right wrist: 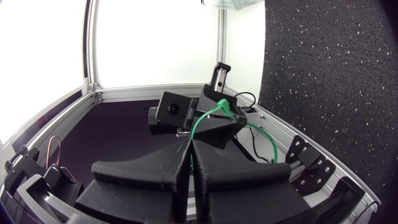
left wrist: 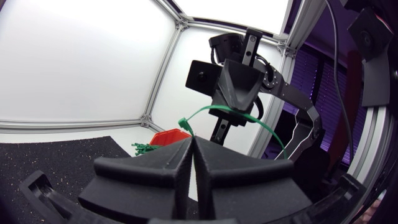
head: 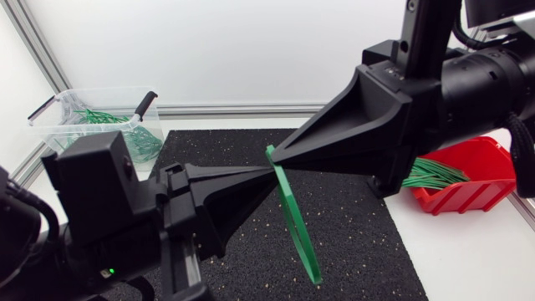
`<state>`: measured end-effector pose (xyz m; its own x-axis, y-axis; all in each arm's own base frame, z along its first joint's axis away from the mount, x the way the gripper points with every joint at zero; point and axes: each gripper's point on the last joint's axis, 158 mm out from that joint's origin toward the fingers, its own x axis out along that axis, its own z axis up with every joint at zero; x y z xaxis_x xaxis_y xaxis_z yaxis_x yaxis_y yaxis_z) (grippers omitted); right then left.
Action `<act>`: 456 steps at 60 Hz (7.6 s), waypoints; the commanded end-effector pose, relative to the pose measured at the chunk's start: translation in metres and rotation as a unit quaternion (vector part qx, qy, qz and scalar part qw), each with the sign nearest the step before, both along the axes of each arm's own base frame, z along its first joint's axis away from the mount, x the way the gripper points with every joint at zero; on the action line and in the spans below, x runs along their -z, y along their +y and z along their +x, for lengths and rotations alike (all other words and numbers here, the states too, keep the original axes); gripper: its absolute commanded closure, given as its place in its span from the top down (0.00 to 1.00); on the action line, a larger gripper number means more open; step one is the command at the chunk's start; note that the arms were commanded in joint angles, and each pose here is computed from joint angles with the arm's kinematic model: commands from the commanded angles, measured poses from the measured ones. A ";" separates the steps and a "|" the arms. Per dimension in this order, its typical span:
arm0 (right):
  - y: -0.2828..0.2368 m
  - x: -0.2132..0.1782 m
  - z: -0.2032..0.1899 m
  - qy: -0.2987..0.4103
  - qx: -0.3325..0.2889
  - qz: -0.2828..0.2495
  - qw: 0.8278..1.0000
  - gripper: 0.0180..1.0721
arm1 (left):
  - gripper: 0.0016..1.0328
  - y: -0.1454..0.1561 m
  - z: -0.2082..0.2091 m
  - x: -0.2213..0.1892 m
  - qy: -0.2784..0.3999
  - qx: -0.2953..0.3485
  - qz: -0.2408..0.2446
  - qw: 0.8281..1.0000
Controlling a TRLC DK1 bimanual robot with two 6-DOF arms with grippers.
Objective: Take a green cable tie from the red box, thread the tail through the head to close it, then place it in the transparent bin on the left.
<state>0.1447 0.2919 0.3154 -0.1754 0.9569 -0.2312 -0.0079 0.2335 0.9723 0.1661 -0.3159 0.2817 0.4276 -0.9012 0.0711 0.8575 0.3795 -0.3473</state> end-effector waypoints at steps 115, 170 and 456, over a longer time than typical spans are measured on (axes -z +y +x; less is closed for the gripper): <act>0.004 0.057 0.050 0.125 0.108 -0.055 0.985 0.06 | 0.04 0.023 -0.010 -0.028 0.000 0.003 -0.042 0.999; 0.008 0.038 0.064 0.040 0.094 -0.031 0.994 0.44 | 0.04 0.022 -0.006 0.007 0.004 0.009 -0.003 1.000; -0.229 0.130 0.152 -0.515 0.336 -0.438 0.655 0.96 | 0.97 0.364 0.212 0.009 0.057 -0.598 0.249 0.759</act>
